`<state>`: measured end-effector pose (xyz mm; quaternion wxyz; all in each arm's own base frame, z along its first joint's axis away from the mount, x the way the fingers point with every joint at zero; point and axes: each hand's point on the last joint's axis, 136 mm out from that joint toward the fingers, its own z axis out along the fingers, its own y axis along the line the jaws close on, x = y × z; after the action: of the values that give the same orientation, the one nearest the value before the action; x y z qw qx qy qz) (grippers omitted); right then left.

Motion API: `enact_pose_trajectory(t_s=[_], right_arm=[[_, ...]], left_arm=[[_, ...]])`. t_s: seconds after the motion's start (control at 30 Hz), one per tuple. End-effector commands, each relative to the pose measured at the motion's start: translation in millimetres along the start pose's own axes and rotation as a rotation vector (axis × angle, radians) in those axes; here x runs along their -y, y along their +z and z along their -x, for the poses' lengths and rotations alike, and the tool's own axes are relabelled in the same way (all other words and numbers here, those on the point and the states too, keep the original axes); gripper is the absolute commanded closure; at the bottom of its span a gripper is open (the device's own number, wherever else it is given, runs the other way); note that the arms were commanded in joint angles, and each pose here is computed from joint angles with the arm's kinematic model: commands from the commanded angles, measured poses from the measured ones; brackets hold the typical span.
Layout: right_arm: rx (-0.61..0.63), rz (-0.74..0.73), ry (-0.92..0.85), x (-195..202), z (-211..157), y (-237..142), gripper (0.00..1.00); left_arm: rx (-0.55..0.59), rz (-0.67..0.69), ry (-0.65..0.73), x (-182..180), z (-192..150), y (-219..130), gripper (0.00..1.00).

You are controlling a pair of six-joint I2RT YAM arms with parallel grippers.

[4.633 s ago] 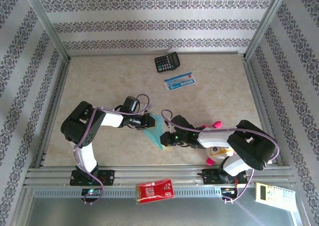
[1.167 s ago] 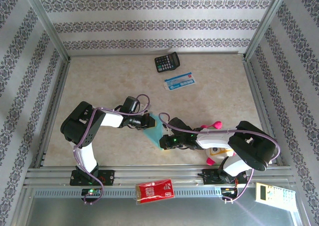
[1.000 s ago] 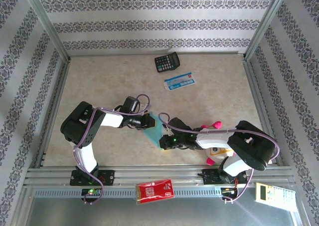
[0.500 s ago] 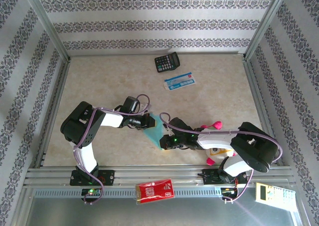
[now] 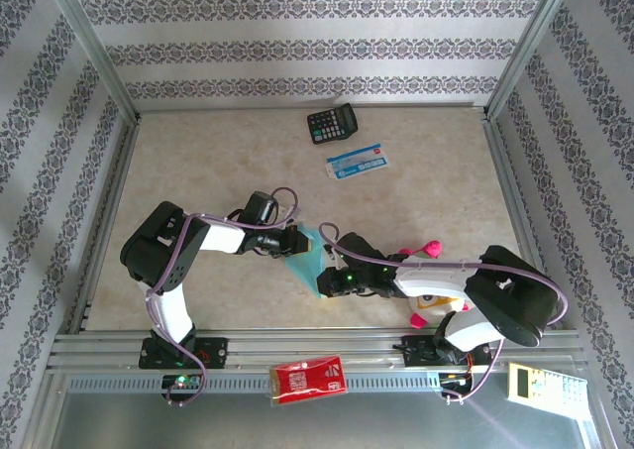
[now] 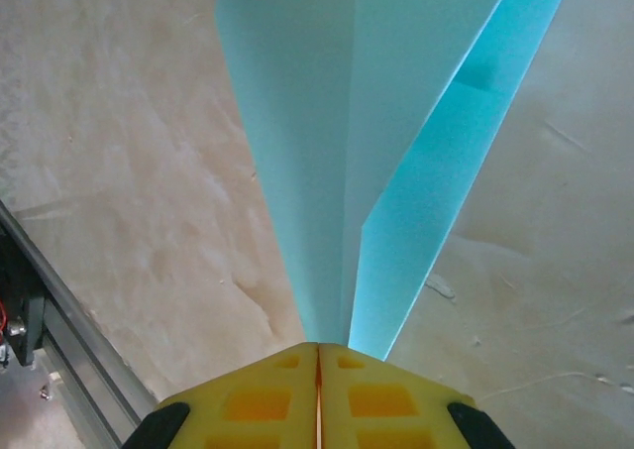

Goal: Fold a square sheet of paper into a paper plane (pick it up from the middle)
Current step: Fourth fold the wing at the center of the table.

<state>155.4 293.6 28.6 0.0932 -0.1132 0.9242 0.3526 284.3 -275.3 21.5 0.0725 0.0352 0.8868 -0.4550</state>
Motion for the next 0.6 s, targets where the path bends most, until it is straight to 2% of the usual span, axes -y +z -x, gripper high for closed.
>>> enact_pose_trajectory(t_s=[0.0,0.57], right_arm=[[-0.021,0.009,-0.003,-4,-3,4,0.91],[-0.048,-0.058,0.013,17,-14,11,0.92]], left_arm=[[-0.022,0.167,-0.07,-46,-16,0,0.89],[-0.024,0.182,-0.073,-51,-17,-1,0.89]])
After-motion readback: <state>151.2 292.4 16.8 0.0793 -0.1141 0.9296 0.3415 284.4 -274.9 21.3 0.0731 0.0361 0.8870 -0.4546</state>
